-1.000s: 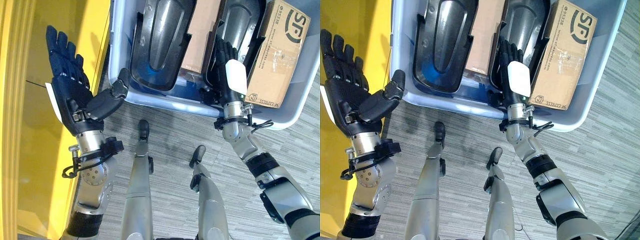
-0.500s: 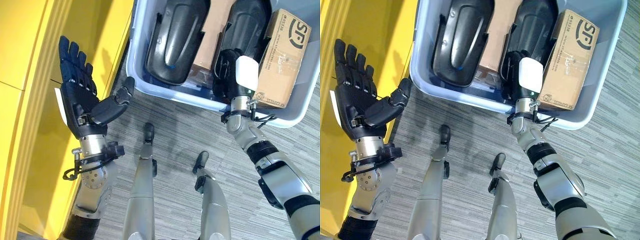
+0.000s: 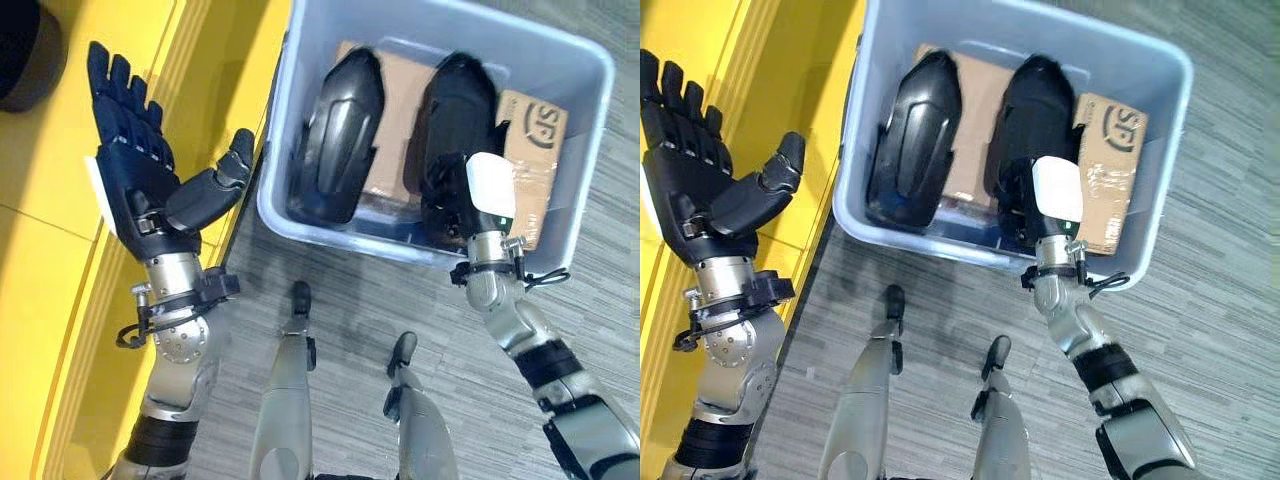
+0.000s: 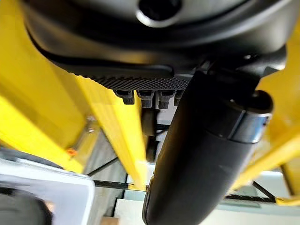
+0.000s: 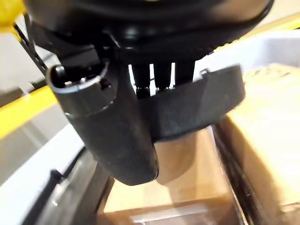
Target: Move parts from the plastic box to the shelf.
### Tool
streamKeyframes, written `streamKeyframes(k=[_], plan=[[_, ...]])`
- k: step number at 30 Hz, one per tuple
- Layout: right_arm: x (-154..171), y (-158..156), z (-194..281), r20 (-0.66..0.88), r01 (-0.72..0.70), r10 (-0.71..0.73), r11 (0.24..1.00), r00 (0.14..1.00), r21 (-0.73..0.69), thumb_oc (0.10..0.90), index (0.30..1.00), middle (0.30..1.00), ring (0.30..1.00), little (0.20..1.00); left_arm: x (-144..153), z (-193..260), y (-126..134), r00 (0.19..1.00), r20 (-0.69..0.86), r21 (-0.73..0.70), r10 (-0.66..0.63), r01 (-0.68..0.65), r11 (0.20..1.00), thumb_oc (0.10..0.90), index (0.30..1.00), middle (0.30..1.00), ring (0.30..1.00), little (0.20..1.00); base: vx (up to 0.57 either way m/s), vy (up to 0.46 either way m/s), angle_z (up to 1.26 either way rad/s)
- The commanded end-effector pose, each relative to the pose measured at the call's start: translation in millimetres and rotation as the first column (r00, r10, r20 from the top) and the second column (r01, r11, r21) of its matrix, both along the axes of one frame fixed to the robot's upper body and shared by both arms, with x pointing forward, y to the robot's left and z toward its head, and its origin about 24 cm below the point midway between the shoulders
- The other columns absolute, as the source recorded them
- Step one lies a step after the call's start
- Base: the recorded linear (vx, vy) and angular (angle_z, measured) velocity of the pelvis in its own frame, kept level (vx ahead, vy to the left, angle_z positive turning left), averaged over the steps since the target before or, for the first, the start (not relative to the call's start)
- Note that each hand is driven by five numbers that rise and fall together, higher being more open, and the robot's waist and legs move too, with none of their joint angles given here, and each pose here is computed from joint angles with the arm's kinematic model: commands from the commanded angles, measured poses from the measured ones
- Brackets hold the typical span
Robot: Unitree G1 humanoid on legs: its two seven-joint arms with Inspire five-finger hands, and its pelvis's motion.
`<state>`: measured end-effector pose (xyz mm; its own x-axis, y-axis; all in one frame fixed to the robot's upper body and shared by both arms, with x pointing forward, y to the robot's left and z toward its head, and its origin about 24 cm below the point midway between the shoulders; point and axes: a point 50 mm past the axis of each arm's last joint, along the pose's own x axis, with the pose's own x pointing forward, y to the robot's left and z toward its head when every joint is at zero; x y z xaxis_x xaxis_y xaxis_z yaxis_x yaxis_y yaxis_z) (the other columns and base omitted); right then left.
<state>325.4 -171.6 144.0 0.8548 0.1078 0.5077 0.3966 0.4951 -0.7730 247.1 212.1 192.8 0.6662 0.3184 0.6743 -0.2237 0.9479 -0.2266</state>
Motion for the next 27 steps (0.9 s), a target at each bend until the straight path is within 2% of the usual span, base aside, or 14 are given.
streamKeyframes(k=[1, 3, 5, 13, 27], plan=[[-11.9, 6.4, 37.3, 0.191, -0.103, 0.095, 0.994, 0.977, 0.032, 0.4, 0.3, 0.3, 0.3, 0.3, -21.7, 27.3, 7.4, 0.983, 0.183, 0.112, 0.029, -0.05, 0.992, 0.9, 1.0, 1.0, 1.0, 1.0, 0.06, -0.022, -0.38], [-24.3, 8.6, 44.9, 0.222, -0.17, 0.15, 0.983, 0.964, 0.073, 0.4, 0.3, 0.3, 0.3, 0.3, -24.0, 21.3, 15.6, 0.987, 0.152, 0.127, 0.057, -0.076, 0.989, 0.9, 1.0, 1.0, 1.0, 1.0, 0.07, -0.025, -0.33], [-27.6, 6.8, 47.8, 0.234, -0.174, 0.152, 0.982, 0.96, 0.075, 0.4, 0.3, 0.3, 0.3, 0.3, -25.4, 18.6, 18.4, 0.988, 0.139, 0.13, 0.068, -0.087, 0.988, 0.9, 1.0, 1.0, 1.0, 1.0, 0.02, -0.007, -0.21], [-45.4, 11.5, 89.5, 0.4, -0.258, 0.233, 0.966, 0.886, 0.01, 0.4, 0.3, 0.3, 0.3, 0.3, -27.0, 3.4, 28.6, 0.994, 0.06, 0.168, 0.091, -0.1, 0.981, 0.9, 1.0, 1.0, 1.0, 1.0, 0.04, -0.012, -0.19], [-54.0, 26.7, 107.8, 0.437, -0.344, 0.337, 0.937, 0.834, -0.066, 0.4, 0.3, 0.3, 0.3, 0.3, -22.0, -23.7, 31.1, 0.996, -0.081, 0.13, 0.04, -0.029, 0.991, 0.9, 1.0, 1.0, 1.0, 1.0, 0.03, -0.111, -0.16]])
